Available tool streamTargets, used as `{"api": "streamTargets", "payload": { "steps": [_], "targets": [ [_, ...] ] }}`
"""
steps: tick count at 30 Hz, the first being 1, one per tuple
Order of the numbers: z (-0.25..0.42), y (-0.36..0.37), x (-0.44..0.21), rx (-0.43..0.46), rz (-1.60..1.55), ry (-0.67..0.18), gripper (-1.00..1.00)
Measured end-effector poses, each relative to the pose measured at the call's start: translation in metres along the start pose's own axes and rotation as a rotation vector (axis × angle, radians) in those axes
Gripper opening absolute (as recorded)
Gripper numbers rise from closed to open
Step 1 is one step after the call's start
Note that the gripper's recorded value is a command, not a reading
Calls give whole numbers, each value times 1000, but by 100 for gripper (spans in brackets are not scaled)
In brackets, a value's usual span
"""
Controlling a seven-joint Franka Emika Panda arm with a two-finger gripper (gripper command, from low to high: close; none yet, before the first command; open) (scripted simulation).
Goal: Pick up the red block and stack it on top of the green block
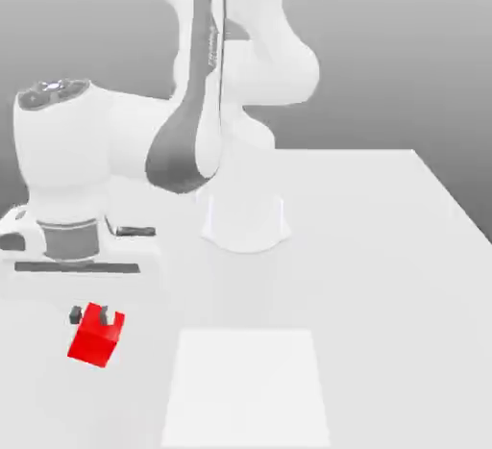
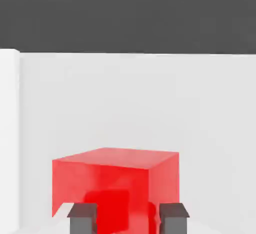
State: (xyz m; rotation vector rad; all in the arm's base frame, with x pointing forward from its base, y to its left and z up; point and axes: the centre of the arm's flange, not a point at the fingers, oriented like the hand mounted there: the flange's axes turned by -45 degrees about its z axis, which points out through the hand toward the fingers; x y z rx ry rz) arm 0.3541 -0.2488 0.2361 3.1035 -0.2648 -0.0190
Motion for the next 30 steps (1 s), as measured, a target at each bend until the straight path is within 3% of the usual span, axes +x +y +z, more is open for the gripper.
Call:
{"api": "streamTargets", "payload": {
  "steps": [6, 16, 30],
  "targets": [
    [-6, 76, -86, 1, 275, -9, -100],
    [-6, 125, -238, 27, 707, -3, -100],
    [30, 119, -244, 98, 743, 13, -100]
  ]
}}
